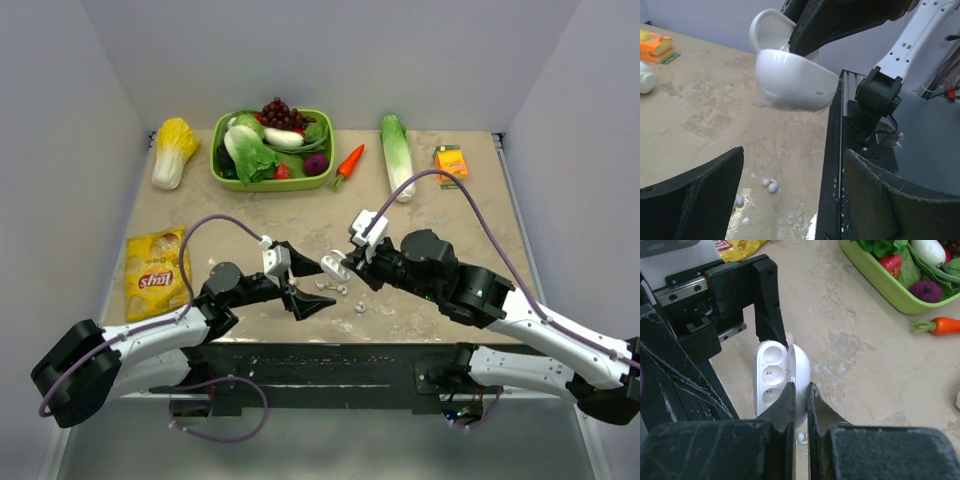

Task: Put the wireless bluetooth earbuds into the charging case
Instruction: Adjust the charging case.

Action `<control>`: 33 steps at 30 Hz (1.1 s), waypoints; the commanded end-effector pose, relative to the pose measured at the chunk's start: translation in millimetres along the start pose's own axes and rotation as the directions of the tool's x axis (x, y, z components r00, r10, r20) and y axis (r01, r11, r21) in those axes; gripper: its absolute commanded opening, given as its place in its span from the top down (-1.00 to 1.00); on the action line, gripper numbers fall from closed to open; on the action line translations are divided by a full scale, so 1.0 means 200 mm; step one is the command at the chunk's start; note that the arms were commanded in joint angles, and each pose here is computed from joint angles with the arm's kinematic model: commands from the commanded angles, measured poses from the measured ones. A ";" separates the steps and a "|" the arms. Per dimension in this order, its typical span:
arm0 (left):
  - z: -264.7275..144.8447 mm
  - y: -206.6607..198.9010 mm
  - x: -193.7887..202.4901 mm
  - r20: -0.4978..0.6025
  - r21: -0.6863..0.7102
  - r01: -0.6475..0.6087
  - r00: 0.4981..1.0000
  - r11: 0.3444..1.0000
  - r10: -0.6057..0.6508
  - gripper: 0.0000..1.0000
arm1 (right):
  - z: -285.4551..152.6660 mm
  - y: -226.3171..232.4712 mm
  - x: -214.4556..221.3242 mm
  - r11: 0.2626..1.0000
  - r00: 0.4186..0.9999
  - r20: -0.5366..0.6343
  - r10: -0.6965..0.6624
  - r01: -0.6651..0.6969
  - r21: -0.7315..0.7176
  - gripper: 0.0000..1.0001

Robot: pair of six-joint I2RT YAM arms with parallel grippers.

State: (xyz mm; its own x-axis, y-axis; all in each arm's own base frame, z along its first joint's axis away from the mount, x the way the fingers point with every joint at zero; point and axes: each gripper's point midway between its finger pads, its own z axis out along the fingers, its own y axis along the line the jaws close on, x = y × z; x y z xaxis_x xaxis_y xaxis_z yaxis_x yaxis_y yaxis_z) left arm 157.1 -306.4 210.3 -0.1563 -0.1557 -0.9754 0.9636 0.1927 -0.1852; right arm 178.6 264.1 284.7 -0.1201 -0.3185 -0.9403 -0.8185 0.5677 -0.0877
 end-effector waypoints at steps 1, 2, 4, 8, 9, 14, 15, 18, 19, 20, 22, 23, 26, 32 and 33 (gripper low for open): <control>0.04 -0.13 -0.18 0.085 0.184 -0.018 0.996 0.983 0.002 -0.68 | -0.03 -0.03 -0.03 0.997 0.998 0.002 -0.063 0.062 0.051 1.00; 0.06 -0.13 -0.20 0.088 0.185 -0.021 0.996 0.983 0.005 -0.68 | -0.03 -0.01 -0.02 0.997 0.998 -0.005 -0.068 0.068 0.047 1.00; 0.07 -0.12 -0.20 0.083 0.189 -0.025 0.996 0.982 0.010 -0.66 | -0.01 0.00 -0.01 0.996 0.997 -0.020 -0.079 0.080 0.044 1.00; 0.08 -0.13 -0.24 0.104 0.208 -0.043 0.994 0.977 0.022 -0.49 | 0.01 0.01 0.02 0.993 0.994 -0.045 -0.099 0.102 0.060 1.00; 0.09 -0.13 -0.24 0.099 0.209 -0.038 0.995 0.977 0.018 -0.49 | 0.02 0.01 0.03 0.992 0.993 -0.051 -0.102 0.105 0.064 1.00; 0.10 -0.12 -0.23 0.093 0.211 -0.039 0.995 0.977 0.020 -0.47 | 0.04 0.03 0.03 0.993 0.993 -0.053 -0.102 0.105 0.063 1.00; 0.10 -0.12 -0.23 0.092 0.213 -0.040 0.996 0.976 0.020 -0.47 | 0.04 0.03 0.03 0.992 0.993 -0.052 -0.102 0.105 0.064 1.00; 0.11 -0.11 -0.20 0.076 0.213 -0.030 0.997 0.977 0.014 -0.35 | 0.05 0.03 0.03 0.993 0.993 -0.056 -0.100 0.103 0.059 1.00; 0.11 -0.11 -0.20 0.076 0.213 -0.032 0.997 0.977 0.016 -0.30 | 0.05 0.04 0.03 0.993 0.994 -0.052 -0.100 0.103 0.055 1.00; 0.11 -0.11 -0.19 0.070 0.214 -0.028 0.997 0.976 0.013 -0.17 | 0.05 0.04 0.03 0.993 0.993 -0.055 -0.101 0.104 0.051 1.00; 0.12 -0.10 -0.19 0.069 0.216 -0.028 0.998 0.976 0.013 -0.10 | 0.05 0.04 0.03 0.994 0.994 -0.055 -0.099 0.102 0.049 1.00; 0.12 -0.10 -0.18 0.070 0.216 -0.026 0.997 0.976 0.011 0.00 | 0.05 0.05 0.03 0.993 0.993 -0.056 -0.101 0.104 0.047 1.00; 0.12 -0.10 -0.19 0.079 0.221 -0.027 0.997 0.975 0.009 0.12 | 0.05 0.05 0.04 0.994 0.993 -0.060 -0.100 0.103 0.047 1.00; 0.12 -0.11 -0.19 0.084 0.226 -0.021 0.997 0.974 0.002 -0.14 | 0.05 0.05 0.04 0.994 0.993 -0.060 -0.100 0.102 0.047 1.00; 0.12 -0.10 -0.19 0.081 0.221 -0.016 0.997 0.975 -0.002 -0.17 | 0.05 0.04 0.05 0.993 0.993 -0.062 -0.101 0.104 0.048 1.00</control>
State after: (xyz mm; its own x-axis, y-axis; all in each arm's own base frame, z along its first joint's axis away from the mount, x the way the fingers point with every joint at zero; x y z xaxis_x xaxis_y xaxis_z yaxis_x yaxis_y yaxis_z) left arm 151.2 -326.1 226.8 -0.2046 -0.1682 -0.9643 0.9776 0.0135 -0.2098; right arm 171.5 269.5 255.0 -0.0939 -0.4682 -0.8786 -0.8125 0.5461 -0.2042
